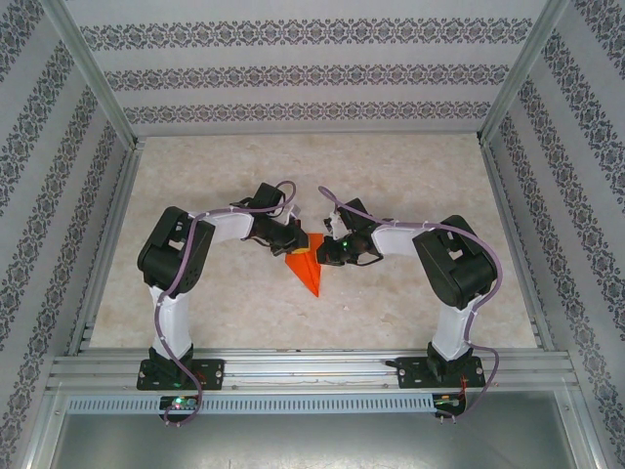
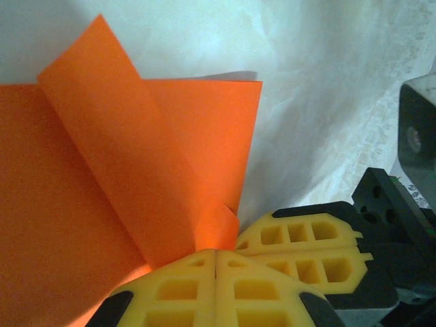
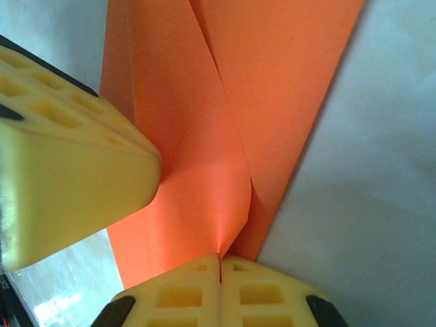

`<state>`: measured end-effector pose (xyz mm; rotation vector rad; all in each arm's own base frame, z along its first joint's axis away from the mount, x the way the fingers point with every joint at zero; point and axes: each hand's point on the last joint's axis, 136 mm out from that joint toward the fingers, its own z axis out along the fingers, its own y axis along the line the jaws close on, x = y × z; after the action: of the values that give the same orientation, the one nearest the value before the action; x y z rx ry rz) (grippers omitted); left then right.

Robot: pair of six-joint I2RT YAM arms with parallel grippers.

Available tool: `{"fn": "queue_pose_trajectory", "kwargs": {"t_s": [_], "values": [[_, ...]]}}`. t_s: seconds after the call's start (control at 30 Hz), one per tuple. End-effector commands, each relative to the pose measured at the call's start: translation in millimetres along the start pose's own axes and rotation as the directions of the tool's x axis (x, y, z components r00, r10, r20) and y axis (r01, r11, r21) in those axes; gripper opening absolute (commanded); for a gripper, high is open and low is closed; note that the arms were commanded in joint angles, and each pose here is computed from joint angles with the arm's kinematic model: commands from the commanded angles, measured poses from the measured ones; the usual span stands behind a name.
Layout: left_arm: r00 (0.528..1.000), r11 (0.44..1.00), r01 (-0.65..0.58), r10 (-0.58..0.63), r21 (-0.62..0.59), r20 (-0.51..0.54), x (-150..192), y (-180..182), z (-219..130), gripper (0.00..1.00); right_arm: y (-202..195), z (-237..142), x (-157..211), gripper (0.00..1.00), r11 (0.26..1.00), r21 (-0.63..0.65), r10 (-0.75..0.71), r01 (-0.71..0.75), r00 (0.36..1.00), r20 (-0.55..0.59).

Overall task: Fold a paper plane with a square sheet of paper (fold left side to right side)
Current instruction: Fourth fold the wing at the center of the table.

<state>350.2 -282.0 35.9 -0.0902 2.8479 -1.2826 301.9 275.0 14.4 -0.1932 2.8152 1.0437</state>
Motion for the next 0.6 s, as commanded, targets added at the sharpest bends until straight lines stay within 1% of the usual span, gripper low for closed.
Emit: {"fn": "queue_pose_trajectory", "kwargs": {"t_s": [0.0, 0.23, 0.43, 0.57], "values": [[1.0, 0.999, -0.021, 0.02, -0.042, -0.018, 3, 7, 10, 0.01, -47, 9, 30, 0.0, 0.981, 0.187, 0.061, -0.045, 0.995, -0.08], [1.0, 0.992, 0.0, -0.004, -0.123, -0.026, 8, 27, 12, 0.02, -51, 8, 32, 0.0, 0.977, 0.21, 0.057, -0.036, 0.994, -0.093], [0.999, 0.986, 0.012, -0.017, -0.166, -0.033, 12, 39, 12, 0.02, -53, 8, 33, 0.0, 0.975, 0.216, 0.062, -0.04, 0.993, -0.097], [0.999, 0.982, 0.019, -0.028, -0.19, -0.045, 17, 48, 13, 0.01, -49, 7, 30, 0.0, 0.98, 0.196, 0.06, -0.042, 0.994, -0.088]]}}
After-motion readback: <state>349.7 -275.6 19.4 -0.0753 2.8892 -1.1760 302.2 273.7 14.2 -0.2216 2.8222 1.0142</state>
